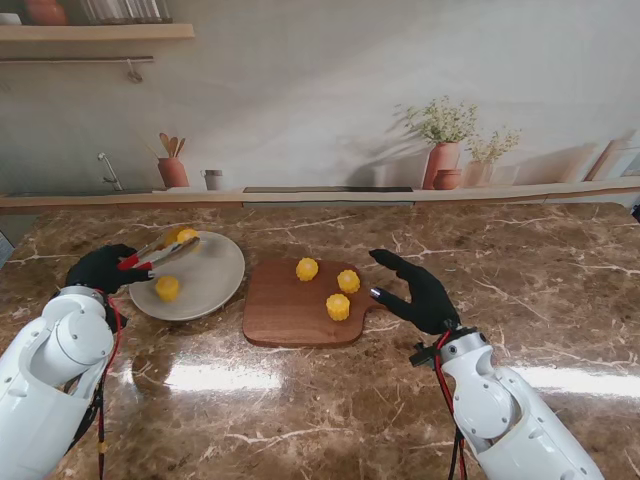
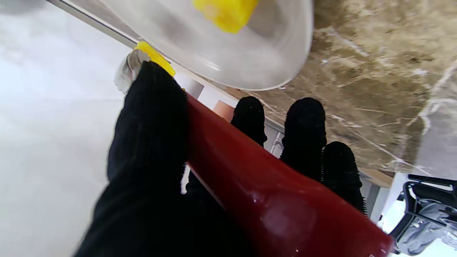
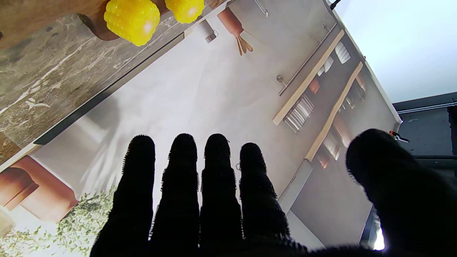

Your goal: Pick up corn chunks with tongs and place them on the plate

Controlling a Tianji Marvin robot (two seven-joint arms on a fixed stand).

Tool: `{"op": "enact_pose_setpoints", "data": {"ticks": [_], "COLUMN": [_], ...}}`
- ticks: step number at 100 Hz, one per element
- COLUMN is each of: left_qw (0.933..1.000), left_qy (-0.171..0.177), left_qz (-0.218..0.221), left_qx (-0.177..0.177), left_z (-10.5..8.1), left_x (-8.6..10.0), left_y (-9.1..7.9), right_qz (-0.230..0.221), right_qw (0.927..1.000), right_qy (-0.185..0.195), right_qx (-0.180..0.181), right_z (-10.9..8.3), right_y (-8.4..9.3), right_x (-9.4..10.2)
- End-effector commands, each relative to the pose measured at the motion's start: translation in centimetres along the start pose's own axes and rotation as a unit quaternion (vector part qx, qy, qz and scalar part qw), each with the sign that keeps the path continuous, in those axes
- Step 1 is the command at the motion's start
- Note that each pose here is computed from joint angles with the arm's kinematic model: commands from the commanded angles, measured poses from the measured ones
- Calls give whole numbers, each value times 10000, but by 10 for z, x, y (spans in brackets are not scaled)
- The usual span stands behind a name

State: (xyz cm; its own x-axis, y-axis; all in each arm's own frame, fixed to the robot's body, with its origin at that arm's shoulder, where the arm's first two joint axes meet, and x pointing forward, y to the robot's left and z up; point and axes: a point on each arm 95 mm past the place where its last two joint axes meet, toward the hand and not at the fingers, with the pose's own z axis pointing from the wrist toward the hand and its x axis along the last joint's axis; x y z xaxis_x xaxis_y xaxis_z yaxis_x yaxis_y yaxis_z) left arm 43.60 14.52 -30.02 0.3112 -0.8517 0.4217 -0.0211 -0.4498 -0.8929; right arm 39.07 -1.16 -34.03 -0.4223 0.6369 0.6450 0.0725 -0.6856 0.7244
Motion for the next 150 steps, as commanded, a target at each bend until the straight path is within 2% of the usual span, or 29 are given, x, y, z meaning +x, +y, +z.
{"op": "enact_pose_setpoints", "data": {"ticks": [1, 21, 38, 54, 67, 78, 89, 96, 120, 150], "left_qw": [9998, 9999, 10000, 9989, 9953, 9897, 9822, 9779, 9670, 9624], "left_qy": [-139, -127, 75, 469, 915, 1257, 1495, 1611, 1943, 2112], "left_qz": [87, -17, -5, 86, 199, 276, 235, 289, 388, 215], "left_qx": [-95, -56, 5, -12, -232, -620, -1116, -1300, -1600, -1698], "left_z": [-1, -3, -5, -10, -12, -9, -4, 0, 9, 13], "left_x": [-12, -13, -4, 15, 41, 63, 83, 93, 121, 137], "left_y": [7, 11, 6, 1, 2, 11, 27, 37, 63, 75], "right_qz": [27, 13, 2, 3, -1, 1, 1, 3, 11, 13], "right_qw": [9999, 9999, 9998, 9998, 9998, 9999, 9999, 9999, 9999, 9998], "right_qy": [-75, -102, -130, -135, -135, -127, -120, -127, -157, -192], "right_qx": [121, 123, 126, 112, 110, 92, 74, 47, -40, -84], "right_z": [-3, -4, -5, -5, -5, -5, -5, -6, -8, -9], "right_y": [-5, -5, -5, -4, -4, -3, -2, -1, 3, 6], "right_x": [-2, -2, -3, -3, -3, -3, -3, -4, -7, -9]}}
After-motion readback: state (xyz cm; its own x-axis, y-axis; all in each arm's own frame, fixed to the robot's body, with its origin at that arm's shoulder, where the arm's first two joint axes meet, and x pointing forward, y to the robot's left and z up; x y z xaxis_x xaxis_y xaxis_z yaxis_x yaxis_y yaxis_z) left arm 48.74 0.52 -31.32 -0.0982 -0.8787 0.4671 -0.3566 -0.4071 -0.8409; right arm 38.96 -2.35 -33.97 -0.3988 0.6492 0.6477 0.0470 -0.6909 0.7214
